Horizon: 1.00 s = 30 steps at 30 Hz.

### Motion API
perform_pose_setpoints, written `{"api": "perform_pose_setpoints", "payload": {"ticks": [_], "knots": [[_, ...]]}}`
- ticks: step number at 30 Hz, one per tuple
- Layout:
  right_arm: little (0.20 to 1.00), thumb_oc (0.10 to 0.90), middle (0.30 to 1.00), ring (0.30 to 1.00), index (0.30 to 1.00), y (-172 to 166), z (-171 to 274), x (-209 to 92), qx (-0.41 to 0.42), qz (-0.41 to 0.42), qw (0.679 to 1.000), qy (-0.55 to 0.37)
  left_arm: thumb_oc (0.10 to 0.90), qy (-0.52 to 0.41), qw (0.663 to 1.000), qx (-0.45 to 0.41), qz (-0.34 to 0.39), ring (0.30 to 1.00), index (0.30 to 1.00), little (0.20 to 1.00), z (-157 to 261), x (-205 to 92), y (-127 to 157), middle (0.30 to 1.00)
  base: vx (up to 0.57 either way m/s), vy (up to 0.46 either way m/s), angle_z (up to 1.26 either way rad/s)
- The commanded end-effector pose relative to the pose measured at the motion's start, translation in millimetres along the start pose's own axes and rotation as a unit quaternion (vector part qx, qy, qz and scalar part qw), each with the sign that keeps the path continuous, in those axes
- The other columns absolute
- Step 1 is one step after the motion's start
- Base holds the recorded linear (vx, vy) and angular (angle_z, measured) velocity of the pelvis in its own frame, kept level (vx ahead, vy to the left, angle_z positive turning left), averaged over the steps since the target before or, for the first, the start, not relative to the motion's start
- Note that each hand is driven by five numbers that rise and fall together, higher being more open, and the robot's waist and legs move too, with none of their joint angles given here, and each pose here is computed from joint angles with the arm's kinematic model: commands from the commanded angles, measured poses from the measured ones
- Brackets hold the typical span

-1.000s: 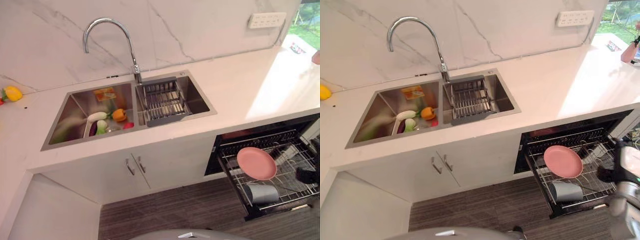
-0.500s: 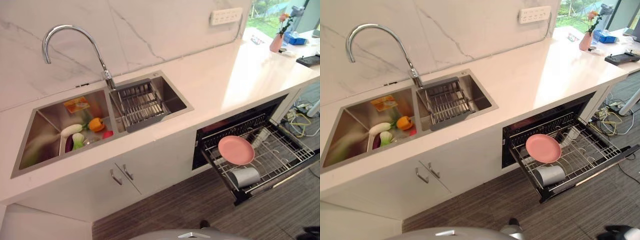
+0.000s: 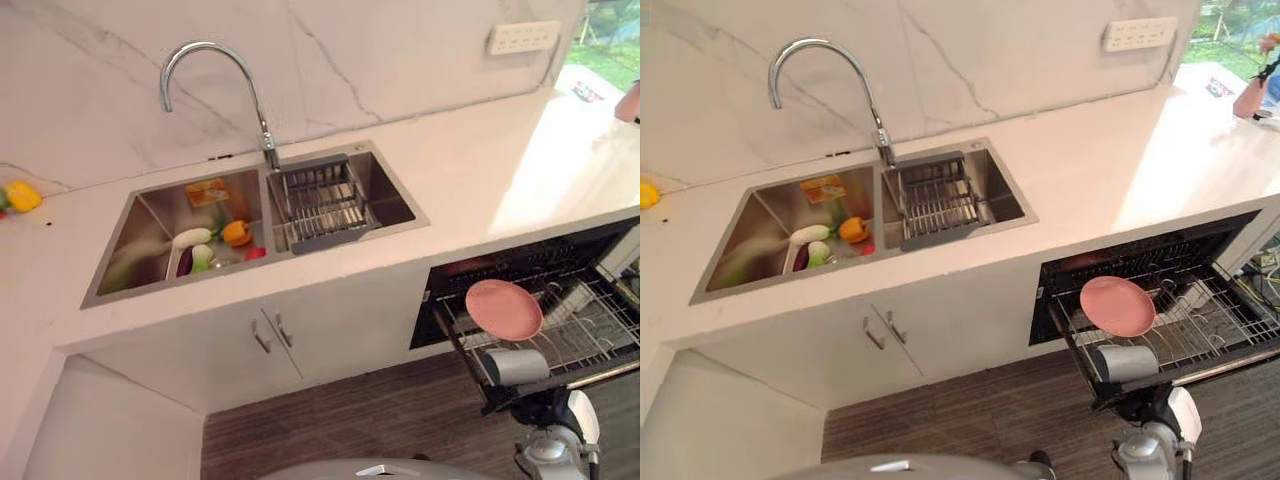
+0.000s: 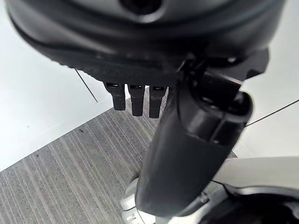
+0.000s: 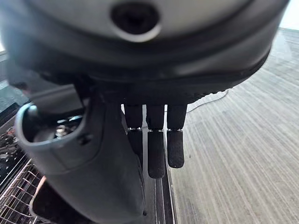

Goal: Place the dishes in the dishwasher.

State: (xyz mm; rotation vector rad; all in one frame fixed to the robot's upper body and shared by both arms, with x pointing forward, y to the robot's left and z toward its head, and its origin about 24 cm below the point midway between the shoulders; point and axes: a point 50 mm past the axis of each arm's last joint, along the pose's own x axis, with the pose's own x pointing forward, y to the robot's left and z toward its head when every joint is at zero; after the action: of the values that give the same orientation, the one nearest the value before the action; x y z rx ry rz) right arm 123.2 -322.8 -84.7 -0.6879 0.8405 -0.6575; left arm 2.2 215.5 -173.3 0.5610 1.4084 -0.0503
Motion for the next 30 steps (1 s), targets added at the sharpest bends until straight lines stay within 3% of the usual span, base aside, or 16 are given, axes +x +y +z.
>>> {"api": "perform_pose_setpoints", "payload": {"ticks": [1, 8, 14, 16, 24, 30], "knots": [[0.3, 0.4, 0.3, 0.3, 0.3, -53.0, 105.2, 31.8, 0.027, -0.105, 0.978, -0.176, 0.8, -0.007, 0.999, 0.022, 0.044, 0.9, 0.9, 0.9, 8.3, 6.8, 37.3, 0.9, 0.02, -0.018, 0.27], [0.3, 0.4, 0.3, 0.3, 0.3, -119.6, 168.8, 42.4, -0.013, -0.187, 0.945, -0.268, 0.8, -0.022, 0.998, 0.018, 0.049, 0.9, 0.9, 0.9, 12.5, 7.5, 46.7, 0.9, -0.04, -0.029, 0.32], [0.3, 0.4, 0.3, 0.3, 0.3, -120.1, 170.0, 42.5, -0.013, -0.188, 0.944, -0.27, 0.8, -0.023, 0.998, 0.017, 0.049, 0.9, 0.9, 0.9, 13.3, 7.6, 46.3, 0.9, -0.02, -0.009, 0.23], [0.3, 0.4, 0.3, 0.3, 0.3, -167.5, 234.2, 24.7, 0.032, -0.28, 0.891, -0.357, 0.8, -0.038, 0.998, 0.007, 0.055, 0.9, 0.9, 0.9, 23.5, 8.2, 45.3, 0.9, -0.15, -0.075, 0.07], [0.3, 0.4, 0.3, 0.3, 0.3, -170.4, 263.1, 12.2, 0.036, -0.291, 0.868, -0.401, 0.8, -0.042, 0.998, -0.012, 0.053, 0.9, 0.9, 0.9, 22.5, 7.3, 40.8, 0.9, -0.02, -0.008, 0.3], [0.3, 0.4, 0.3, 0.3, 0.3, -182.3, 268.9, 7.7, 0.035, -0.308, 0.856, -0.415, 0.8, -0.094, 0.993, -0.026, 0.06, 0.9, 0.9, 0.9, 47.6, 6.6, 45.8, 0.9, -0.07, 0.025, 0.12]]}}
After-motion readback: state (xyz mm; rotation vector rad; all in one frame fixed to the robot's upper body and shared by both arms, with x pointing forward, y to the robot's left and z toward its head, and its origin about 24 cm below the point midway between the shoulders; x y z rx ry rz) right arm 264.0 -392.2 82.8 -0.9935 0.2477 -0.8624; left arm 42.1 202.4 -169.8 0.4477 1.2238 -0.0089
